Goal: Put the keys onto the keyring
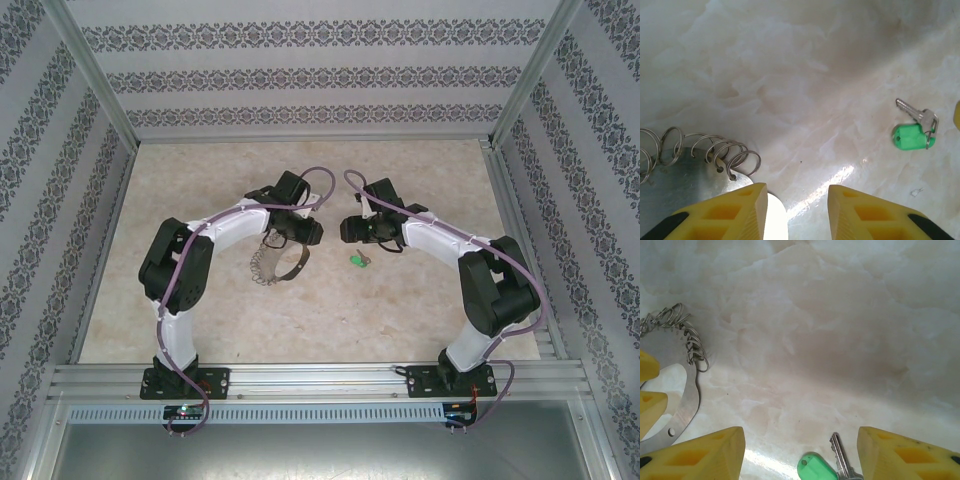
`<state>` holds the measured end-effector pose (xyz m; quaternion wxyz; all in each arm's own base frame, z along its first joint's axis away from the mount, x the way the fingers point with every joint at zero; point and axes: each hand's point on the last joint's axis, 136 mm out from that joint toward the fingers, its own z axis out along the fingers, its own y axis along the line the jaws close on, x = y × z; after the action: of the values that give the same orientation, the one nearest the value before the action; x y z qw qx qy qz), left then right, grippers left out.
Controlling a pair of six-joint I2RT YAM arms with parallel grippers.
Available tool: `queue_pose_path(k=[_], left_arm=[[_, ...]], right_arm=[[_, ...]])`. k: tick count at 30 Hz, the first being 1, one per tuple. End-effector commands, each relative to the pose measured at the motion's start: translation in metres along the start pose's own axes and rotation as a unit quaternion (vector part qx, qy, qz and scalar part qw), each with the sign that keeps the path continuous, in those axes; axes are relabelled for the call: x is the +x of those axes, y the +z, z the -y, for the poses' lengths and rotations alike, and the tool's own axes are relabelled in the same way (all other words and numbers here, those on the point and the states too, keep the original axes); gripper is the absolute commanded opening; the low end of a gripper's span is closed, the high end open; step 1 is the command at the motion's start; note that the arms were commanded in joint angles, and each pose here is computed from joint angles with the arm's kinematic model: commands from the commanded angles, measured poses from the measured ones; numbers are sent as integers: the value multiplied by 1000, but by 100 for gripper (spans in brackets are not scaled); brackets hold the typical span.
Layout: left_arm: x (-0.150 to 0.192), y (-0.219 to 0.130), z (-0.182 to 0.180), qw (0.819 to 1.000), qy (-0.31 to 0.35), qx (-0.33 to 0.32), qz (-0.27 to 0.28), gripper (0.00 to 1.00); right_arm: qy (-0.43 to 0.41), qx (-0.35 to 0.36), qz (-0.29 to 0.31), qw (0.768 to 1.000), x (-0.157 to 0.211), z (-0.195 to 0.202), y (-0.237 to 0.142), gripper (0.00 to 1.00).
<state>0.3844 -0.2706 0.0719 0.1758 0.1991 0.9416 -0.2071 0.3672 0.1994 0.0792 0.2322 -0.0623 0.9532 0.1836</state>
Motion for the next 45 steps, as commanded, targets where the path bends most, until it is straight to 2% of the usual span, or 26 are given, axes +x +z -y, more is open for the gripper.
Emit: queue_pose_path(k=[1, 21, 45], left_arm=[[2, 2, -2, 999, 22, -15, -21, 37], [-4, 22, -19, 998, 30, -49, -31, 36], [9, 34, -28, 997, 31, -61, -46, 35]], right_arm=[[13, -16, 17, 1000, -6, -2, -5, 62], [22, -25, 21, 999, -8, 1, -7, 62], [24, -32, 28, 999, -12, -1, -10, 62]])
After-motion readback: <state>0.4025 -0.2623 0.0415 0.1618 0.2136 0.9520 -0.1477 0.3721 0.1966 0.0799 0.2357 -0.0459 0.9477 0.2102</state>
